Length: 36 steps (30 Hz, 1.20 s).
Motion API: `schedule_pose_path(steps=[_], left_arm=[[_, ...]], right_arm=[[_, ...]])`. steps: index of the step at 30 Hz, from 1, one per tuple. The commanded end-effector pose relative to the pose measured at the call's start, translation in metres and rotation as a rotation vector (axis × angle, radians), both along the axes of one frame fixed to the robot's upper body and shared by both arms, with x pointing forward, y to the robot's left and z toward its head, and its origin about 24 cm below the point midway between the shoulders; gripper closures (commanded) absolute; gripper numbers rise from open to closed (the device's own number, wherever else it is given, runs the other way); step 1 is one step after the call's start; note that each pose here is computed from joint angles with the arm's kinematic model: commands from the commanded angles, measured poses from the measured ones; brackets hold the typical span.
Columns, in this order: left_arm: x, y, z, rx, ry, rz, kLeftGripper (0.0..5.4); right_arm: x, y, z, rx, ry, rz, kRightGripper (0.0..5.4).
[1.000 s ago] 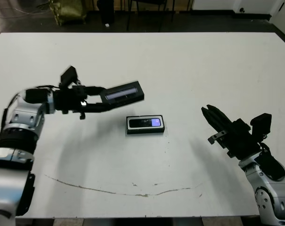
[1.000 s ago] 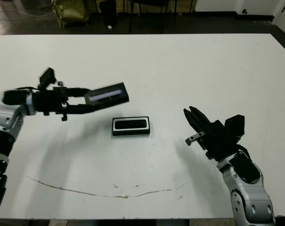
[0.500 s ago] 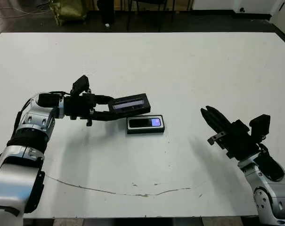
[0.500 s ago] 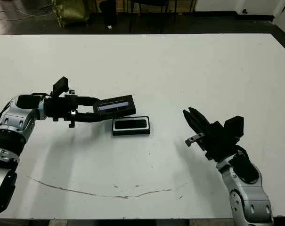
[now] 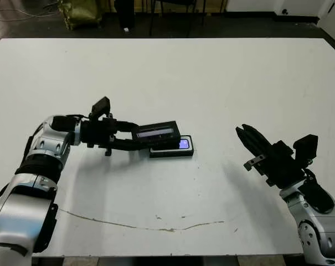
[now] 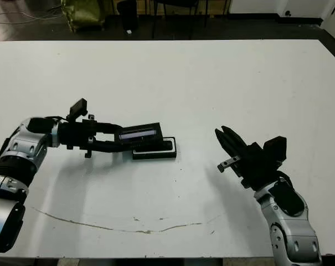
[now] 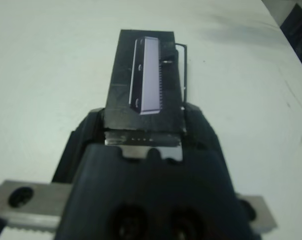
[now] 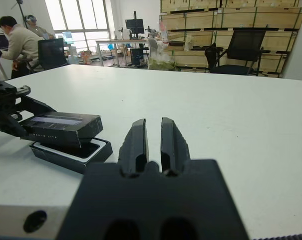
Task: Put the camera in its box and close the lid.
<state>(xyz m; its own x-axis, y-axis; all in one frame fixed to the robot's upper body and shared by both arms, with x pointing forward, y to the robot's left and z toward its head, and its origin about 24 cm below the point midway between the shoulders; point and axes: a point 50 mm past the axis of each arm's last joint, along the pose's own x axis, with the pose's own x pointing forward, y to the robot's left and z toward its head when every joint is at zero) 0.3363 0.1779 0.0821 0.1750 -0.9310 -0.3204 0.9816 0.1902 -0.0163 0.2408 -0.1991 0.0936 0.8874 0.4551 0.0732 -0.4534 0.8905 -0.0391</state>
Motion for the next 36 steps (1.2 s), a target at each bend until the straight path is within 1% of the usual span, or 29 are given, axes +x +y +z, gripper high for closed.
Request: schedule_pose_path(steps=[1, 3, 6, 10, 14, 26, 36], left_arm=[[-0.004, -0.003, -0.013, -0.022, 0.057, -0.002, 3.34], [-0.005, -0.005, -0.016, -0.017, 0.079, -0.004, 3.34], [-0.005, -0.009, -0.017, -0.006, 0.069, -0.024, 3.34], [-0.006, -0.011, -0.02, -0.009, 0.047, -0.014, 3.34], [-0.006, -0.011, -0.021, -0.001, 0.057, -0.009, 3.34], [-0.005, -0.016, -0.021, 0.014, 0.055, -0.032, 3.34], [-0.003, -0.023, -0.021, 0.066, -0.005, -0.033, 3.34]], right_arm=[[-0.001, -0.004, -0.004, -0.005, 0.026, -0.012, 5.4], [-0.001, -0.004, -0.004, -0.009, 0.019, -0.012, 5.4], [-0.001, -0.004, -0.004, -0.005, 0.025, -0.014, 5.4], [0.0, -0.005, -0.004, -0.001, 0.019, -0.005, 5.4], [0.0, -0.005, -0.004, 0.002, 0.031, -0.011, 5.4], [-0.001, -0.005, -0.004, -0.007, 0.025, -0.014, 5.4], [-0.002, -0.005, -0.004, -0.008, 0.033, -0.025, 5.4]])
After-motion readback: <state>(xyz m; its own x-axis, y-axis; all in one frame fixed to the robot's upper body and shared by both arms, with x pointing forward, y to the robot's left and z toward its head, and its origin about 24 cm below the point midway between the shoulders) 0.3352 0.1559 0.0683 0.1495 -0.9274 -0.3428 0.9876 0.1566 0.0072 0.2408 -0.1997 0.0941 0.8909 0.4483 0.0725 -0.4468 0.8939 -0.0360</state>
